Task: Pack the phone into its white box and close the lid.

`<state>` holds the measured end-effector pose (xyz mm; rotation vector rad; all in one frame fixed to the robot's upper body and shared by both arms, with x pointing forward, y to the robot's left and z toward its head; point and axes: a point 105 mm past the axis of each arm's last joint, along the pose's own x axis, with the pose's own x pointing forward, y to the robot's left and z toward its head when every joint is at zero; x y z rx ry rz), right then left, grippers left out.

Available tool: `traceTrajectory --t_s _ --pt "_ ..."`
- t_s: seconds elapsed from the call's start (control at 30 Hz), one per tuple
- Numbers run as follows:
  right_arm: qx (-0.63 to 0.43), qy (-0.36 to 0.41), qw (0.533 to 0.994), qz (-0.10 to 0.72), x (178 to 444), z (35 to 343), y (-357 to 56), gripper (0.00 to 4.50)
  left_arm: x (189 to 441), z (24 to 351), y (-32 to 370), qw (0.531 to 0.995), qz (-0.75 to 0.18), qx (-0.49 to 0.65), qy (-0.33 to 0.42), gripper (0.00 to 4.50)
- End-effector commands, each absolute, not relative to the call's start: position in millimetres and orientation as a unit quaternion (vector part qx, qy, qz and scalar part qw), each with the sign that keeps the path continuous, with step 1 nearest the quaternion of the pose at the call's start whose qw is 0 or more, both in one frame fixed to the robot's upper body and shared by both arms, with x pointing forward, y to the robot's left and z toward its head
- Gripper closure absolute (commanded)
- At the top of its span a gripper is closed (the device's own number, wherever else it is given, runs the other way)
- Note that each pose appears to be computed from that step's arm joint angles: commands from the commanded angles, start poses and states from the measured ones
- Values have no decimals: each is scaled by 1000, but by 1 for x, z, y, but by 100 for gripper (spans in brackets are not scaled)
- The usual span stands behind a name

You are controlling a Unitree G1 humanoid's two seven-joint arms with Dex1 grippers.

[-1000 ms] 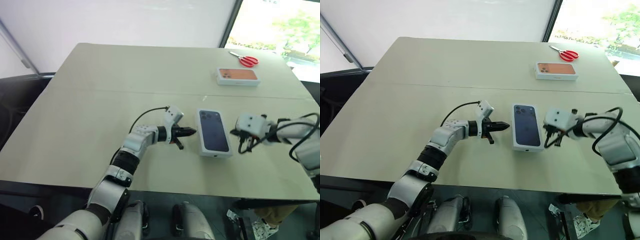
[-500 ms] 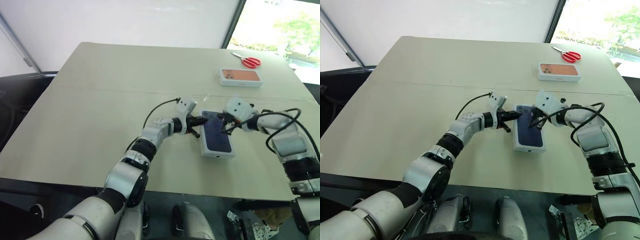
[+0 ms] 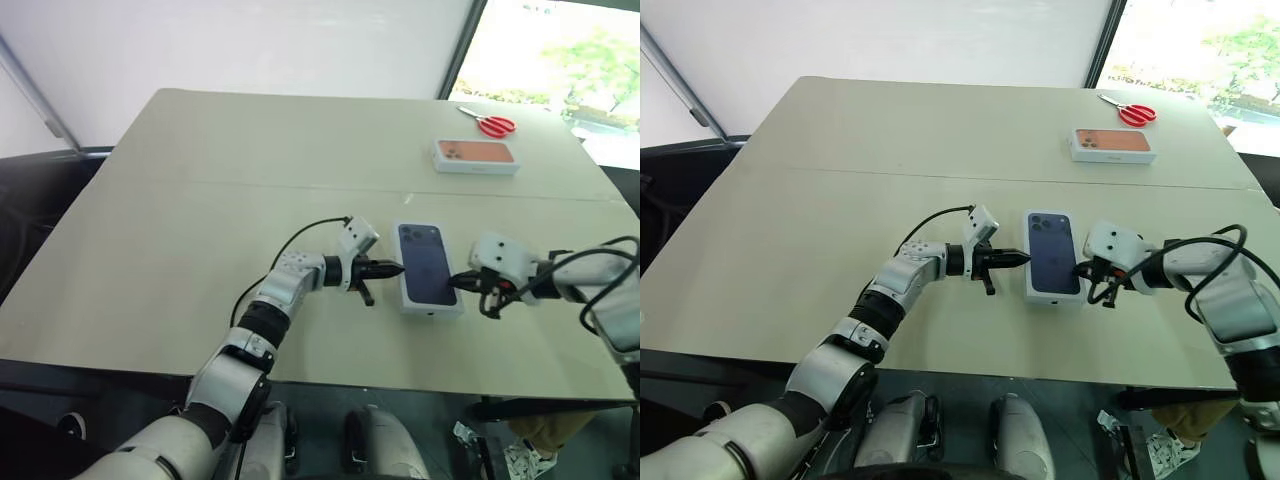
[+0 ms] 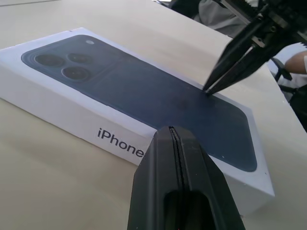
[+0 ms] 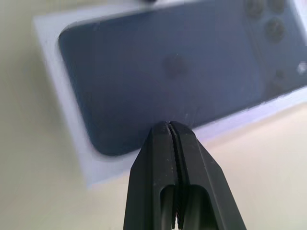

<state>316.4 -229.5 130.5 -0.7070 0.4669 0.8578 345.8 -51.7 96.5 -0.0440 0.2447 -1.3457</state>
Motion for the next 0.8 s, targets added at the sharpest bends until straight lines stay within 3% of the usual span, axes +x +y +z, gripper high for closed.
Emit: traceTrajectory --t_s 0.03,0.1,0.27,0.33,0.53,0.8 --pt "-298 176 870 353 340 156 -235 424 362 122 -37 802 -591 -28 82 364" --pt "-256 148 888 352 347 172 -229 360 371 136 -19 813 -578 -30 69 267" --pt "-239 92 895 364 354 194 -214 102 385 165 29 846 -533 -2 26 14" --pt "-252 99 888 373 353 190 -213 11 392 167 49 861 -508 6 21 0" --pt "-271 89 871 401 356 189 -208 4 387 174 131 888 -457 54 13 0" --pt "-266 77 856 437 347 178 -207 4 339 165 188 901 -427 62 55 0"
